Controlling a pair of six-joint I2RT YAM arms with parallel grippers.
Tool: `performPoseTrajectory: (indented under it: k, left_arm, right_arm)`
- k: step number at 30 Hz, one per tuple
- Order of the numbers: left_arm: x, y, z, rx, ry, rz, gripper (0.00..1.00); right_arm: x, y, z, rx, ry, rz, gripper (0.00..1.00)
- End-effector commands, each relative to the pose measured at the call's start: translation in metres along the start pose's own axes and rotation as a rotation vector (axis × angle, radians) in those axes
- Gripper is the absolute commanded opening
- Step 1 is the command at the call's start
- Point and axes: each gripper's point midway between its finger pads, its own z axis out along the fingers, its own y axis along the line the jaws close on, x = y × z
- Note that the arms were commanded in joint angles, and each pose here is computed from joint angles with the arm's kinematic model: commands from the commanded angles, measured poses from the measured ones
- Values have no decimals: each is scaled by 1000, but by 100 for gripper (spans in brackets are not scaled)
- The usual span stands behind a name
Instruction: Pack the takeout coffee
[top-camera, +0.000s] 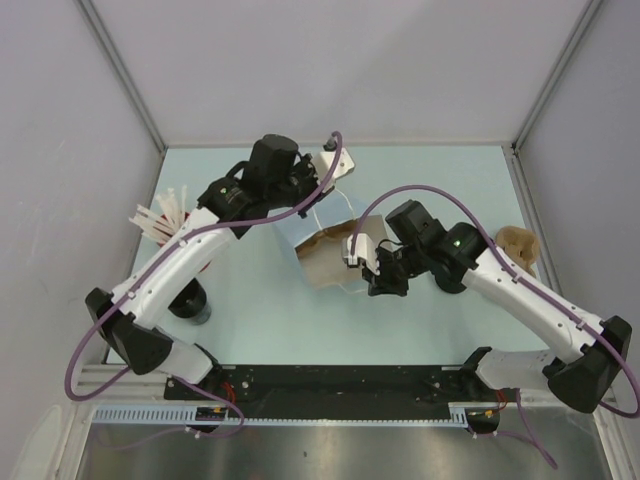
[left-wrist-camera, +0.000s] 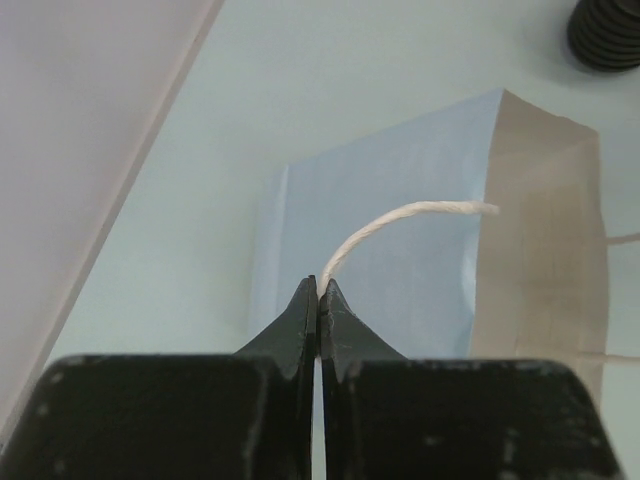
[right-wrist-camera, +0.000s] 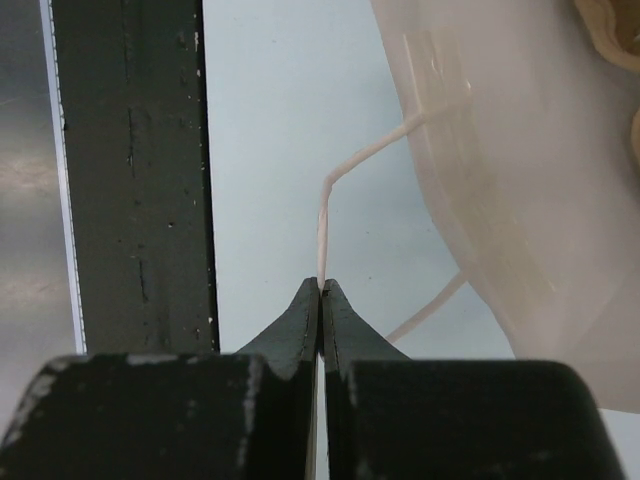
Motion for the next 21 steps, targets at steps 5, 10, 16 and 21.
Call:
performPoseTrajectory:
  k: [5, 10, 16, 21]
  left_arm:
    - [-13, -18, -27, 94, -73, 43, 0]
    - [-20, 22, -25, -100, -73, -24, 0]
    - [-44, 85, -37, -241, -127, -226, 0]
    - [-23, 91, -19, -262, -60, -283, 0]
  right_arm:
    - [-3, 11, -5, -16, -21, -32, 0]
    - [-28, -24, -24, 202, -91, -57, 0]
    - [-92, -94, -100, 570, -224, -13, 0]
    - [-158, -121, -174, 755, -435, 38, 0]
